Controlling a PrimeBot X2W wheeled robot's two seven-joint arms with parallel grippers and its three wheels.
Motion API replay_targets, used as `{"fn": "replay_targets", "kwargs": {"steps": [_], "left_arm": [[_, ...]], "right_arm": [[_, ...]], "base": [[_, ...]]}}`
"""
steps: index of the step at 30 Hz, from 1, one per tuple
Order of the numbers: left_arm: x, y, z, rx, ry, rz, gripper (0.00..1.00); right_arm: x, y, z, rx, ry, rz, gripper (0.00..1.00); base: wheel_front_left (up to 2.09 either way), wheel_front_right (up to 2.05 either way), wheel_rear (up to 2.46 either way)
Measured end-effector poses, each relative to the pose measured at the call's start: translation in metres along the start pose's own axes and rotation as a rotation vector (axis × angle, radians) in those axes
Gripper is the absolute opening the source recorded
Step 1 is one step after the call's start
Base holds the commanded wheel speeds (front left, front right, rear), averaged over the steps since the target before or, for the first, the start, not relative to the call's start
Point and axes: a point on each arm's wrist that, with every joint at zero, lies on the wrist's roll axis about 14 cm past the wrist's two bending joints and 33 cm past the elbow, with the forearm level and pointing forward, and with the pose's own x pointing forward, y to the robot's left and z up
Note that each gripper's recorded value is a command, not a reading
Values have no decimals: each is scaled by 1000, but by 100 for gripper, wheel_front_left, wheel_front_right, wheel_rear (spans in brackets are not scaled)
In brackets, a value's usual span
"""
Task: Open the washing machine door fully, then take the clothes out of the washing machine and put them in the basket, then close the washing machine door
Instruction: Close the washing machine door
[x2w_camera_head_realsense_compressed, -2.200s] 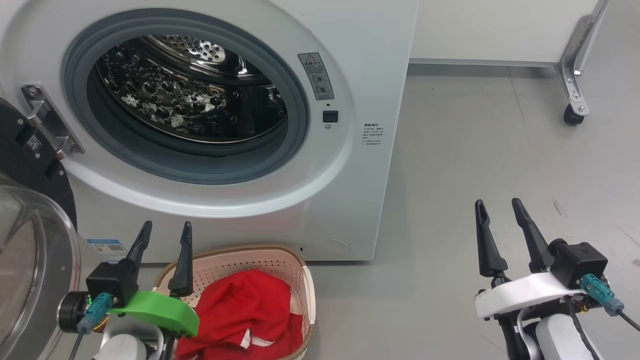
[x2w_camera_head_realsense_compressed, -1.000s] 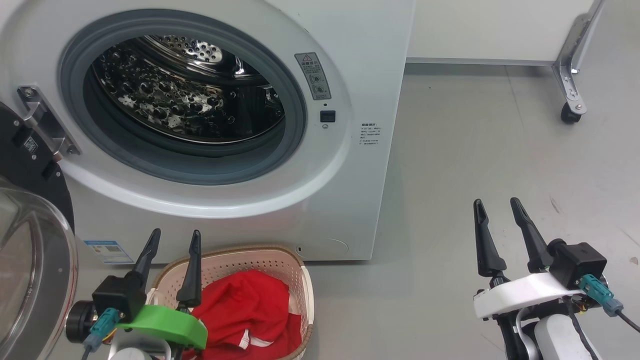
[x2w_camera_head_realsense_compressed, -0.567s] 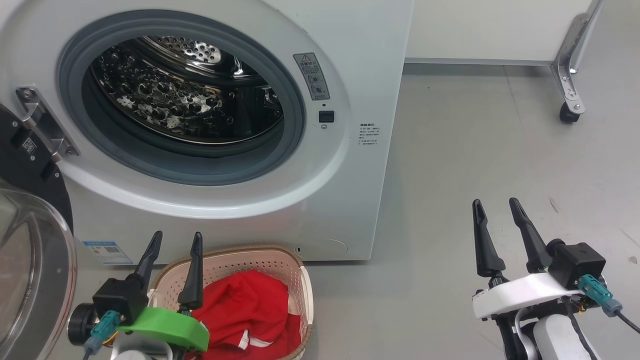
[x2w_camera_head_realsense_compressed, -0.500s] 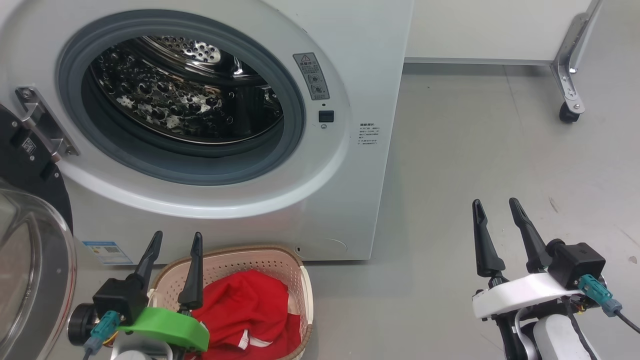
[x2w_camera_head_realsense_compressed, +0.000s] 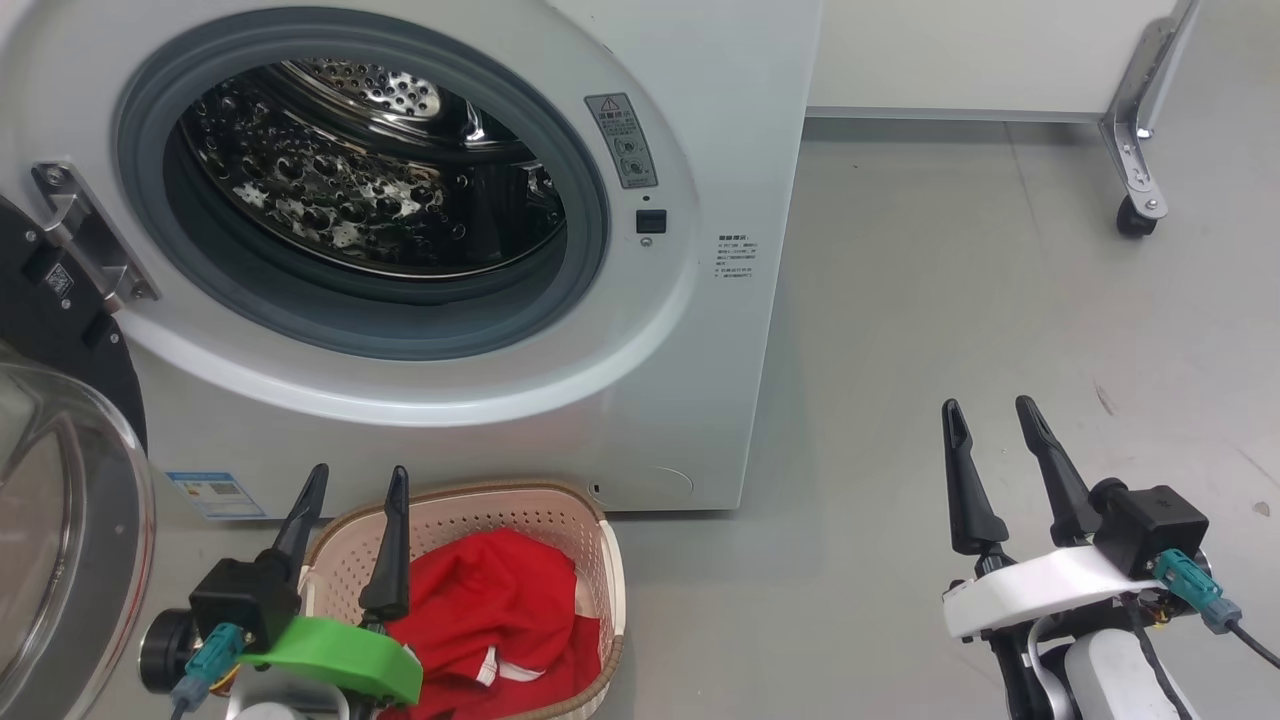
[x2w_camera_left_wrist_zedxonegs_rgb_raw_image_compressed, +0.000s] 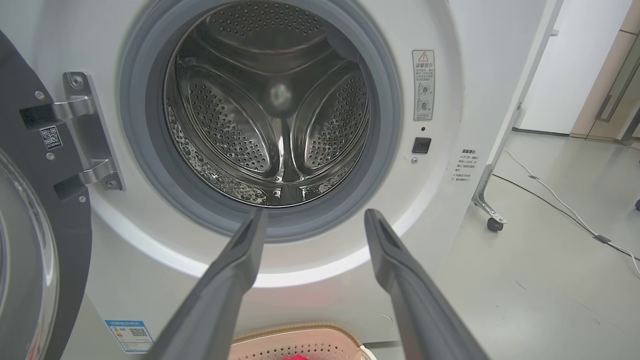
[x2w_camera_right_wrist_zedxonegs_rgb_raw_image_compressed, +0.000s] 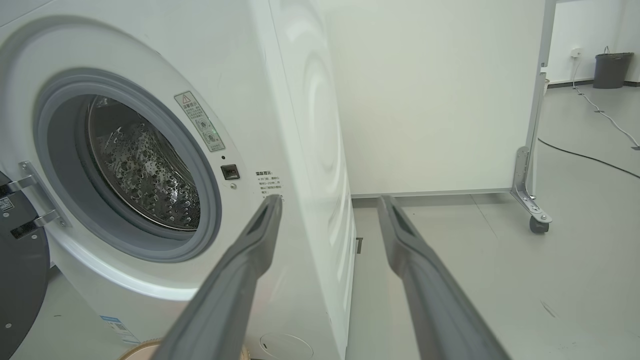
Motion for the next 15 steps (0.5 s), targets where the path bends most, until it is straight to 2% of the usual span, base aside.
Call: {"fn": "replay_targets", "kwargs": {"steps": [15], "left_arm": [[0,-3,1,1,-4,-6,100]], "right_arm": [[-1,2,1,-2,-2,4,100]], "base": [[-106,106,0]]}}
